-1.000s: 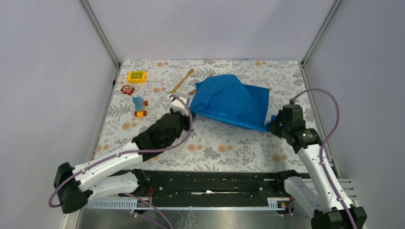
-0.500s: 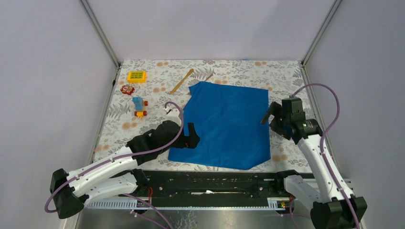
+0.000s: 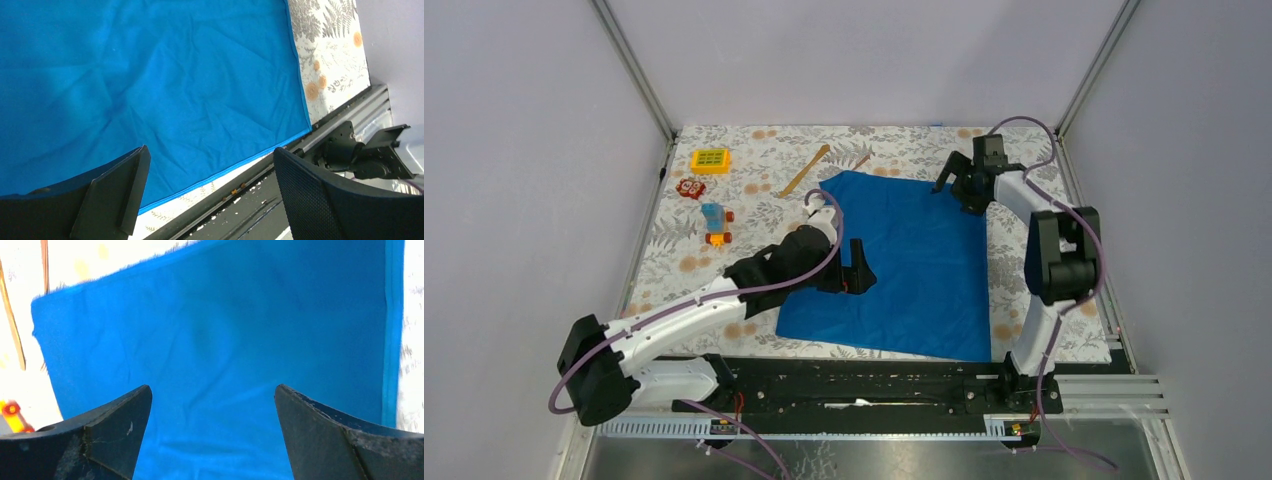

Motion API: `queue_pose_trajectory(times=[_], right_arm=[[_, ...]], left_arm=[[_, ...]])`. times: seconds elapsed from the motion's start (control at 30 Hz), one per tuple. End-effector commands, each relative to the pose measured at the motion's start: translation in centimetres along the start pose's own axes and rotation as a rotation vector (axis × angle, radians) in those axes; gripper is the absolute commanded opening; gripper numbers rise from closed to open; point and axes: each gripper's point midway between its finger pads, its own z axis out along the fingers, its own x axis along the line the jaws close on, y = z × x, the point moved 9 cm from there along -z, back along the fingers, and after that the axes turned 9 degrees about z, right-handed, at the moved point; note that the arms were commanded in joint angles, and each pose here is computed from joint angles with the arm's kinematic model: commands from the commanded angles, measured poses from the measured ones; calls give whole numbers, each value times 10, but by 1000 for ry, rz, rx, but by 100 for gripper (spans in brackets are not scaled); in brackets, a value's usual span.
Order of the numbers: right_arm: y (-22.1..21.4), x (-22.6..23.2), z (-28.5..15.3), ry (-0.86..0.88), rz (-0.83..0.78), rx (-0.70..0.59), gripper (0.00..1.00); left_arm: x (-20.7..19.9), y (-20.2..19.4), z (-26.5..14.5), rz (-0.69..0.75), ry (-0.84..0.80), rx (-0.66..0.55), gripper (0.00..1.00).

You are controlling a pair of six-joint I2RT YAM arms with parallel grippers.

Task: Fold the napkin into a case and place the utensils inside
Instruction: Flatten the napkin at the center of the board.

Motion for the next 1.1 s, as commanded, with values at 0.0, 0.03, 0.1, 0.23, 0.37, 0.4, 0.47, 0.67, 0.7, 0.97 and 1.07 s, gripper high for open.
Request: queue_pose_trajectory(times=[0.0,0.03,0.1,0.23,0.37,0.4,0.47,0.67,0.7,0.97,1.07], right_arm=[[34,6,40,67,4,0,100],[38,4,49,56,16,1,100],[44,-9,61,34,57,21,100],[43,-33,75,-19,116,58,100],[51,-71,72,-137,194,56,100],[53,-79,70,-163,211,55,100],[59,-94,66,-212,241,51,100],[78,-121,60,-332,232,21,100],[82,-124,60,-361,227,20,100],[112,-144,57,-526,144,-34,100],[125,-142,63,-517,77,-27,100]], left_arm=[[-17,14,11,-1,-145,-2,99],[-15,13,14,3,-142,11,99],[-10,11,19,9,-134,31,99],[2,12,27,1,-109,48,99],[11,19,30,-24,-101,40,99],[12,21,30,-27,-99,34,99],[15,27,27,-36,-88,13,99],[29,53,12,-79,-46,-74,99],[31,57,10,-84,-40,-86,99],[42,74,15,-139,-61,-98,99],[39,72,30,-160,-135,-72,99]])
